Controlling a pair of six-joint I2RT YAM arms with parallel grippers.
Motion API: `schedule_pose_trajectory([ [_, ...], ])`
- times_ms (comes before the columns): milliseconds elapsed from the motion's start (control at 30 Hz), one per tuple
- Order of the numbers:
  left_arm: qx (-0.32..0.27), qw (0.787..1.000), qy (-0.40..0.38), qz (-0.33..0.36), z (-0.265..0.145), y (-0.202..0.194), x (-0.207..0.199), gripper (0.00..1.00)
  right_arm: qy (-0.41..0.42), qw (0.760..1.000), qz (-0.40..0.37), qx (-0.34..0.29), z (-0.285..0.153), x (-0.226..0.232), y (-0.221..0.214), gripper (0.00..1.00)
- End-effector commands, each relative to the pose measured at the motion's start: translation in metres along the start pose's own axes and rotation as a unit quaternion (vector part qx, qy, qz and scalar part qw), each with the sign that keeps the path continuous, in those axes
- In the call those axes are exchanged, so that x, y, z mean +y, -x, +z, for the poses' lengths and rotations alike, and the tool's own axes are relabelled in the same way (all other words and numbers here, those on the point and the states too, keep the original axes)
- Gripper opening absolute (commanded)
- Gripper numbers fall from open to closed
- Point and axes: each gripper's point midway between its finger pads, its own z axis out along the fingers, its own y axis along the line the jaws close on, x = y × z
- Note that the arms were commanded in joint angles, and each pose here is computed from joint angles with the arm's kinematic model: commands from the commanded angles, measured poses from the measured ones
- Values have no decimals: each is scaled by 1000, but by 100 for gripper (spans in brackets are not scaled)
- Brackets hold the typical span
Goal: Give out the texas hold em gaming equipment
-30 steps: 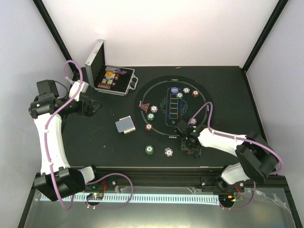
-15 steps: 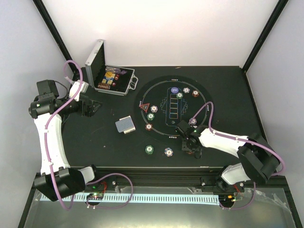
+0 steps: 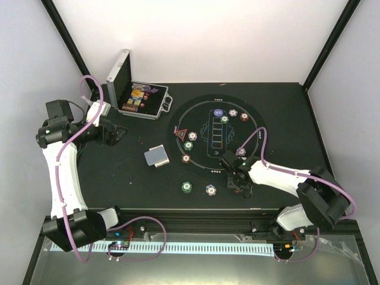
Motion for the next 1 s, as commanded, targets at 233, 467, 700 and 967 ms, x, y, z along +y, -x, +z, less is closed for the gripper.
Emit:
schedule_pose_trajectory([
  [233,-15,1000,-2,11,-7,8,-4,99,-9,1000,-4,-1,4,-4,-1,42],
  [467,-16,1000,-2,12,-7,8,-4,99,-12,1000,-6,1,5,-5,-2,47],
  [700,-17,1000,-1,13,-8,9,-5,99,-12,1000,-7,1,5,-4,-2,46],
  [967,-17,1000,1,14,-8,9,-5,99,-3,1000,-4,-4,0,-3,0,25],
])
